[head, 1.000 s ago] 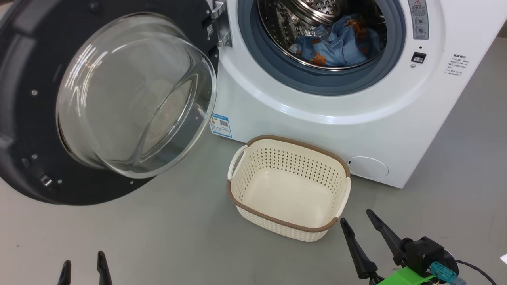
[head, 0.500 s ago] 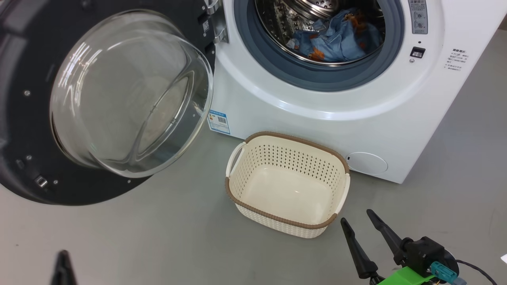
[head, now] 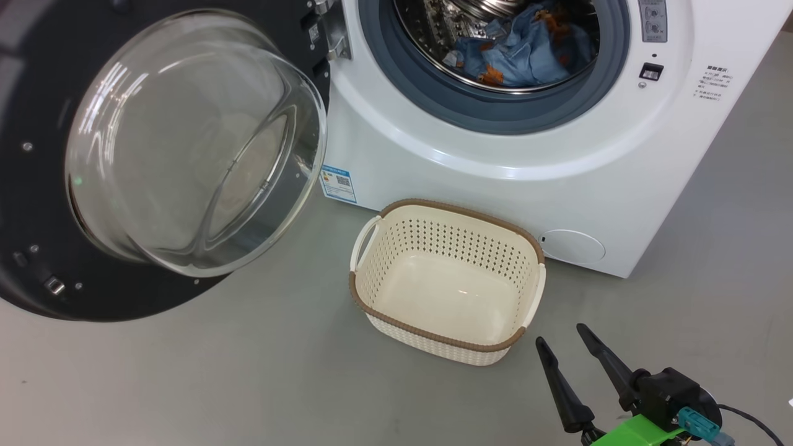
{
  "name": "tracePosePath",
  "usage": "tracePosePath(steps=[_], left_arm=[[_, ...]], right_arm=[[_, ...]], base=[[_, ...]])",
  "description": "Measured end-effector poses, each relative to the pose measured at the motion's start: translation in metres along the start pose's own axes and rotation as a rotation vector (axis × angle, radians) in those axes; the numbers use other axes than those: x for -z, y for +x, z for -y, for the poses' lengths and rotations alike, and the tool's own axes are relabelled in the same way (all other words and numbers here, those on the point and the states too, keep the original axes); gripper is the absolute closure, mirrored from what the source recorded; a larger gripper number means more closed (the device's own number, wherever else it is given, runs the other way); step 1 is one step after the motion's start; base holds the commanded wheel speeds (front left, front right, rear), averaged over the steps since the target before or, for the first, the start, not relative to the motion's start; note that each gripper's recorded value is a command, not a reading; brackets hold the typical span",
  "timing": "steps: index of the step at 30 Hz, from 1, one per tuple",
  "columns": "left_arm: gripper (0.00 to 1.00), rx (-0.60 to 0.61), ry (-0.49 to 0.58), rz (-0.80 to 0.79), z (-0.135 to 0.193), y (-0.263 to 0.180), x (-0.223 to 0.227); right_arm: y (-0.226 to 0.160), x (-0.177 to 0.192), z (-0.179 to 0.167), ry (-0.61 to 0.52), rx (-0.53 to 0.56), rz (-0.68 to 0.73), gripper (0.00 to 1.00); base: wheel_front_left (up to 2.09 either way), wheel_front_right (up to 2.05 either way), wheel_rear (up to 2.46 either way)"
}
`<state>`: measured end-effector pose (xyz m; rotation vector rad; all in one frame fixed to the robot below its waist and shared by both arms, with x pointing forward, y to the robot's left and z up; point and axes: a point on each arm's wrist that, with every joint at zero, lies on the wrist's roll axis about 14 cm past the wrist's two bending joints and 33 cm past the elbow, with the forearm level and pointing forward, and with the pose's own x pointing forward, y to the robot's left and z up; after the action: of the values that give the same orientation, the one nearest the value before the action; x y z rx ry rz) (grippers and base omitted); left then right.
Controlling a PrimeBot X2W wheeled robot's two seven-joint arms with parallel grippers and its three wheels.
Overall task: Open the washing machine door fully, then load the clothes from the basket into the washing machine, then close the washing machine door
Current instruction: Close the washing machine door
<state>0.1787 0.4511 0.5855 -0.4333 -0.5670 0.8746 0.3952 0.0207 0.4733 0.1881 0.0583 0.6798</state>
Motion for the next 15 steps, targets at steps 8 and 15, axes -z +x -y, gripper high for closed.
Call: tracePosePath(steps=[8, 15], left_arm=[[1.0, -0.031, -0.264, 0.016, -0.002, 0.069, -0.029], [1.0, -0.073, -0.468, -0.083, 0.001, 0.111, -0.02]], right_arm=[[0.001, 0.002, 0.005, 0.002, 0.005, -0.008, 0.0], [-0.001, 0.006, 0.016, -0.007, 0.018, -0.032, 0.0]], base=[[0.0, 0.0, 0.0], [0.0, 0.0, 0.0]])
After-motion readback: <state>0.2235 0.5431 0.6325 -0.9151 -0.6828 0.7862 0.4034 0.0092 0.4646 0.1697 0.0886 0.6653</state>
